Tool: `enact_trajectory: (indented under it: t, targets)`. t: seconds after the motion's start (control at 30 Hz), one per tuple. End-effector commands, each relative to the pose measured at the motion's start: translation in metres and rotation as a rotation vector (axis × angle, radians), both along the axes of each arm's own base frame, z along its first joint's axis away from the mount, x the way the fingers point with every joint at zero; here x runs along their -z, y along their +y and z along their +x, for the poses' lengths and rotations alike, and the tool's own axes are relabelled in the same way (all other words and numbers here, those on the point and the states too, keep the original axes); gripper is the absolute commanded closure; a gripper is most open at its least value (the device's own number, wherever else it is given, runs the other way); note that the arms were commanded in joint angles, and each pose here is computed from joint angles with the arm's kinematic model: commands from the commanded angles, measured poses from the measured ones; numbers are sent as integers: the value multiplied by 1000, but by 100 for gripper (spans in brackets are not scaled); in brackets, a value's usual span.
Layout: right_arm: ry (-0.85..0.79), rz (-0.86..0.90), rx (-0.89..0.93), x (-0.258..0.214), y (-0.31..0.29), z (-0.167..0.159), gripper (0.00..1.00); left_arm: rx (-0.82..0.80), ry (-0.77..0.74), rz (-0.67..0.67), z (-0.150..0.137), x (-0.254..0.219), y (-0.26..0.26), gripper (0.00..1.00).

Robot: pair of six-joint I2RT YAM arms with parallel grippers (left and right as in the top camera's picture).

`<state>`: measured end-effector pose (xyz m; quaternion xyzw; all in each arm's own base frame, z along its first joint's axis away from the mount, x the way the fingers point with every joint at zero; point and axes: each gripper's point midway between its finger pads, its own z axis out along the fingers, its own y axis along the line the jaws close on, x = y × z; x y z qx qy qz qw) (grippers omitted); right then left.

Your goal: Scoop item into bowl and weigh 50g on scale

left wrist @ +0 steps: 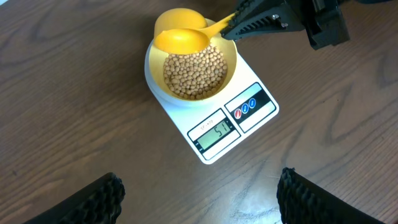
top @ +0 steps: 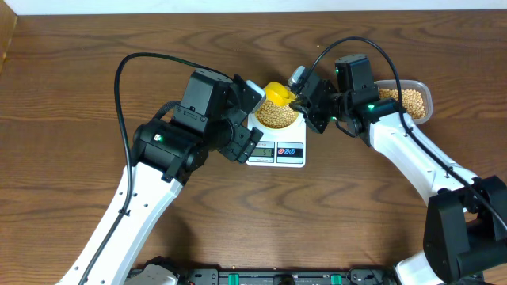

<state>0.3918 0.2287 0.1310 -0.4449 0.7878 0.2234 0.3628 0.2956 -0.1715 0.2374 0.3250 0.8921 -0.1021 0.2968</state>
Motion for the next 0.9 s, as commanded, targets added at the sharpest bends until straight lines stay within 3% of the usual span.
enact_trajectory:
  t: [0.0, 0.87]
  targets:
    - [-51, -26, 17, -12, -3, 6, 99, 10, -4, -7, 0, -3, -1, 19]
    - [8, -96, 41, 7, -14, -1, 99, 10, -4, -7, 0, -3, -1, 19]
